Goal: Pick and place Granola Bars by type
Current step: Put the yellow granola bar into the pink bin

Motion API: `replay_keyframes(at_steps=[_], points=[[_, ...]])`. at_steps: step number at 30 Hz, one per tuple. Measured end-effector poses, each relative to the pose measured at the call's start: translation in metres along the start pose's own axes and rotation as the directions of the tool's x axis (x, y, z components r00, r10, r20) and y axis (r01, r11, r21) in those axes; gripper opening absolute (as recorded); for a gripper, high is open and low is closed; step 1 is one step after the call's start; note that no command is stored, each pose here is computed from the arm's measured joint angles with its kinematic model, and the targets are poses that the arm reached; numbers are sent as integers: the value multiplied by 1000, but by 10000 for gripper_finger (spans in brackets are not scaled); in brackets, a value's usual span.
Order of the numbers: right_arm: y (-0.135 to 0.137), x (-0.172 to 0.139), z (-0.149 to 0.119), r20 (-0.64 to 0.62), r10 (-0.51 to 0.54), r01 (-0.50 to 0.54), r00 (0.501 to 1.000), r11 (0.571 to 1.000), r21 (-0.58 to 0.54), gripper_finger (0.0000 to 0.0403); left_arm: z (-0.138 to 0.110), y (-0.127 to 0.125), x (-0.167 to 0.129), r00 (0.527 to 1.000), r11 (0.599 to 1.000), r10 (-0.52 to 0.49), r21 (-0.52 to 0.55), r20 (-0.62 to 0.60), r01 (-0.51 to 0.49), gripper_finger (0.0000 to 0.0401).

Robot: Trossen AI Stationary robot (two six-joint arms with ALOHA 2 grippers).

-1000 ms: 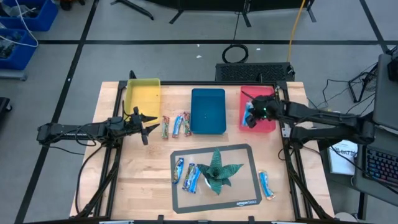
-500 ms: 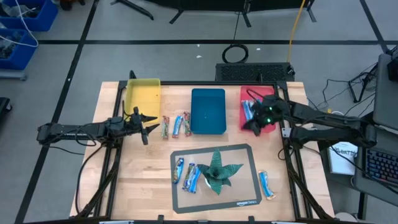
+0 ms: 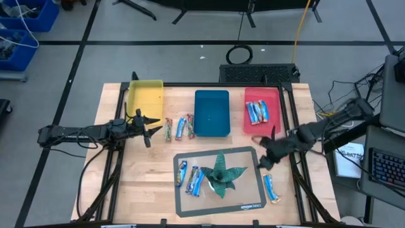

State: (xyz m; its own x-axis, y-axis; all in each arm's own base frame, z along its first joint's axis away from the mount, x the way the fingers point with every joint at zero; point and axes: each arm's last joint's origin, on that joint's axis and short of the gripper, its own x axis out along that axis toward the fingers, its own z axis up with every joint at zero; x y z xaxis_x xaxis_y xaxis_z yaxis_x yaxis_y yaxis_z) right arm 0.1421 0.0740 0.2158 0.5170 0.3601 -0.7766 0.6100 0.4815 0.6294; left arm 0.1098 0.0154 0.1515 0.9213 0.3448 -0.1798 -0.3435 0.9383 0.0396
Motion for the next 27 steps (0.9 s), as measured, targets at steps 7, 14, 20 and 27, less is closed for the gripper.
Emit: replay_keyframes(at_steps=[7, 14, 20, 27], points=[[-13, 28, -39, -104, -298, 309, 949, 944, 119, 118, 0, 0, 0, 1000, 1000, 0, -3, 0, 0, 173], [-13, 46, -49, -116, -354, 370, 928, 913, 173, 118, 0, 0, 0, 1000, 1000, -1, -15, 0, 1, 173], [-15, 58, -51, -115, -399, 414, 910, 893, 176, 118, 0, 0, 0, 1000, 1000, -1, -16, 0, 1, 173], [-10, 69, -52, -119, -362, 378, 925, 909, 174, 118, 0, 0, 0, 1000, 1000, -1, -18, 1, 1, 173]])
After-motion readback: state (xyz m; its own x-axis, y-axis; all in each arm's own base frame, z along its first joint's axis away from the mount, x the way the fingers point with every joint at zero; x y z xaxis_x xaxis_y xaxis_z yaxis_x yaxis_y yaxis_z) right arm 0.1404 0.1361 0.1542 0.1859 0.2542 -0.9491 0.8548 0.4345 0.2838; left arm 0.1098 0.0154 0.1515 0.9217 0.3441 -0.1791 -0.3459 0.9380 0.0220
